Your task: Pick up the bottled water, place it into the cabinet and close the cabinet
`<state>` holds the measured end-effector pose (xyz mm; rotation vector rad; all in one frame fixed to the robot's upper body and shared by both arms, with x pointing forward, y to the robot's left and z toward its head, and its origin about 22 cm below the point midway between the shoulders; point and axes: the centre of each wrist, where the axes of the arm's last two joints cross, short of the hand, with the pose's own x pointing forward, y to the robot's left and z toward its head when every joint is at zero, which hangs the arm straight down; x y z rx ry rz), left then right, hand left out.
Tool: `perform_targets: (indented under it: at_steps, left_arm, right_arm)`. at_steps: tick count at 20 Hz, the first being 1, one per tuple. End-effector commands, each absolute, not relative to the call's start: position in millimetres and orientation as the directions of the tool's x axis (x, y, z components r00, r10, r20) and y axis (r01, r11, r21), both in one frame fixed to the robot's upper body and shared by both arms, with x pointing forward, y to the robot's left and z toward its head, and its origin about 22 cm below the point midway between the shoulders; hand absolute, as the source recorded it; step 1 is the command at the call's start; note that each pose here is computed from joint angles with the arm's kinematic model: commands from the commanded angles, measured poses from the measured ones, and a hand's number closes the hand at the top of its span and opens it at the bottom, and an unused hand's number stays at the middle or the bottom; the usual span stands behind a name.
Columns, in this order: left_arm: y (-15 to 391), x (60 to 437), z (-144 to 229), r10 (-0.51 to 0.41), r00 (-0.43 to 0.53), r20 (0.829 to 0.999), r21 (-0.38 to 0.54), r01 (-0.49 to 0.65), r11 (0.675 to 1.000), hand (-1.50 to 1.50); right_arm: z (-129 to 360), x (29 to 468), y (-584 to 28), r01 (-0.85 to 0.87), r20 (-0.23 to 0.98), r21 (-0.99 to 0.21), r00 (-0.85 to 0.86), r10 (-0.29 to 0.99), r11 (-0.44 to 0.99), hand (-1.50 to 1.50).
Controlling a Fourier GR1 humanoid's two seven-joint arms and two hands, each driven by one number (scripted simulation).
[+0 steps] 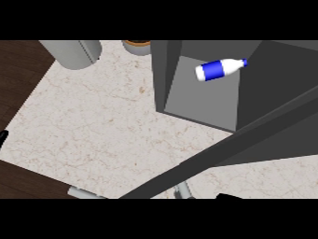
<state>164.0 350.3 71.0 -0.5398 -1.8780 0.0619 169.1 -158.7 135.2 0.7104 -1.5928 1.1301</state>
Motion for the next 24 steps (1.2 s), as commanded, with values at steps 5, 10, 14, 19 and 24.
perform_targets:
  at_steps: [5, 10, 14, 19, 24]
  left_arm:
    - [357.8, 164.9, 71.1, 0.395, -0.275, 0.876, -0.304, 0.319, 0.897, -1.50]
    - [358.3, 160.2, 60.1, 0.402, -0.244, 0.883, -0.324, 0.303, 0.896, -1.50]
    - [367.6, 158.6, 59.2, 0.399, -0.264, 0.878, -0.328, 0.274, 0.904, -1.50]
    - [365.2, 157.2, 56.2, 0.413, -0.268, 0.871, -0.341, 0.276, 0.899, -1.50]
    - [369.4, 151.1, 55.0, 0.414, -0.265, 0.871, -0.346, 0.270, 0.899, -1.50]
  right_arm:
    - [136.8, 220.8, -118.3, -0.834, 0.954, -0.295, -0.229, 0.192, 0.467, 1.50]
    - [149.9, 258.8, -82.0, -0.830, 0.961, -0.266, -0.187, 0.205, 0.490, 1.50]
    - [169.6, 292.3, -70.7, -0.714, 0.957, -0.288, -0.187, 0.222, 0.638, 1.50]
    - [187.1, 333.9, -59.8, -0.586, 0.971, -0.241, -0.145, 0.192, 0.774, 1.50]
    - [202.4, 364.2, -50.8, -0.496, 0.979, -0.202, -0.119, 0.164, 0.845, 1.50]
